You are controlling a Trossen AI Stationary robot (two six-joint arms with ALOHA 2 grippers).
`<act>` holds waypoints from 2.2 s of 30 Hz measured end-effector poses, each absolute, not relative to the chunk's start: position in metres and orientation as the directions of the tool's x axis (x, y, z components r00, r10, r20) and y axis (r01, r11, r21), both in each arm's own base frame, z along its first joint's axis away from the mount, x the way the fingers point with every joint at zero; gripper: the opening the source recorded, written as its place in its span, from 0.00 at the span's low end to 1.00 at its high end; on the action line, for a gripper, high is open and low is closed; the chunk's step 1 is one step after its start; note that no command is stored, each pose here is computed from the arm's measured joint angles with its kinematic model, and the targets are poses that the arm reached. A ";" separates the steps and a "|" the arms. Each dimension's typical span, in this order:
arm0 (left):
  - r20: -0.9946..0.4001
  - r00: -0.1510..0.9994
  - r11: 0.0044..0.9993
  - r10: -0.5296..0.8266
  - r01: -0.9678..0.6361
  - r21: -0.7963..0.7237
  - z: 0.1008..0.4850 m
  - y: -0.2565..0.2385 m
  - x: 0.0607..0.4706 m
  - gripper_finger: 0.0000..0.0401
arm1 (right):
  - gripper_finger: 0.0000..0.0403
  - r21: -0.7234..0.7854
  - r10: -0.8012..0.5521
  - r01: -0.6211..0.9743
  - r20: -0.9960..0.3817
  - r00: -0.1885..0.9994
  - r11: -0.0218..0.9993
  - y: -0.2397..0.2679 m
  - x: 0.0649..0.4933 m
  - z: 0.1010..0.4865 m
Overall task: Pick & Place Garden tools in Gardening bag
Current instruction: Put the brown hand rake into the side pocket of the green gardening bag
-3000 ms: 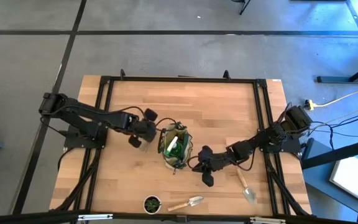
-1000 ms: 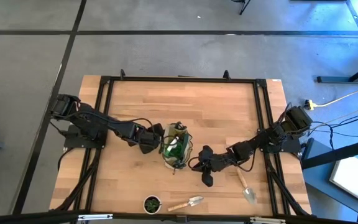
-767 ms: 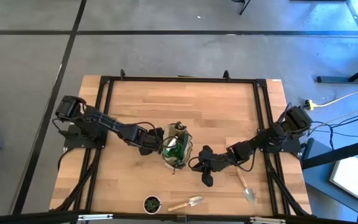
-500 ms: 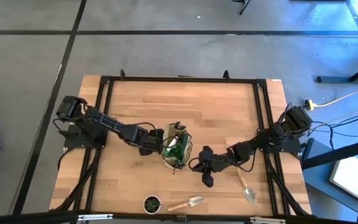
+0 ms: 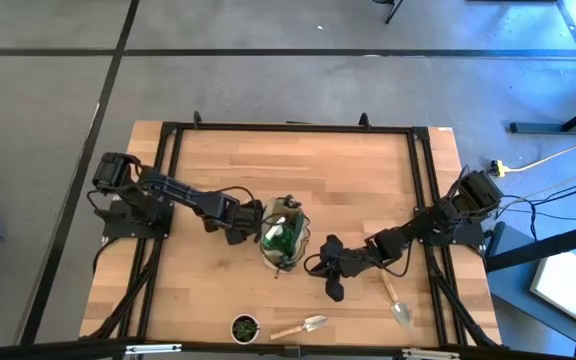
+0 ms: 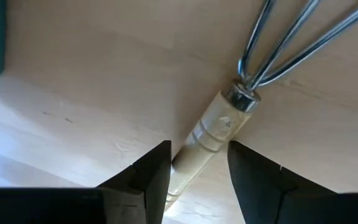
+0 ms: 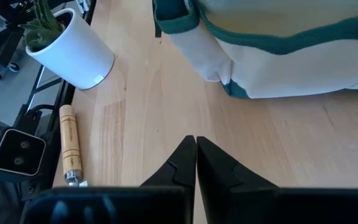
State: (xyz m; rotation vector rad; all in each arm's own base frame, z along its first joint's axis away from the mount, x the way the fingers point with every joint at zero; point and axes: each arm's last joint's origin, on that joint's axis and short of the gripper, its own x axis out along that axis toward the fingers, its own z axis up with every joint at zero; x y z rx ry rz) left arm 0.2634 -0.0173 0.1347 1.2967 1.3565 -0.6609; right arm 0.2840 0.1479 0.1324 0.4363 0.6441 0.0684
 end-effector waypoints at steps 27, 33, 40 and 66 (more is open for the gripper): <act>-0.972 0.127 0.776 0.195 0.587 0.233 0.133 -0.006 0.259 0.22 | 0.04 0.424 0.193 0.083 -0.567 0.801 0.902 0.148 0.284 0.132; -0.983 0.118 0.888 0.138 0.424 0.176 0.133 -0.002 0.259 0.18 | 0.04 0.423 0.192 0.083 -0.567 0.801 0.902 0.148 0.284 0.132; -0.992 0.117 0.949 0.045 0.306 0.079 0.133 0.003 0.259 0.17 | 0.04 0.424 0.192 0.083 -0.567 0.801 0.902 0.148 0.284 0.132; -0.973 0.174 0.988 0.151 -0.001 0.154 0.181 0.008 0.230 0.14 | 0.04 0.428 0.202 0.077 -0.568 0.798 0.901 0.148 0.284 0.132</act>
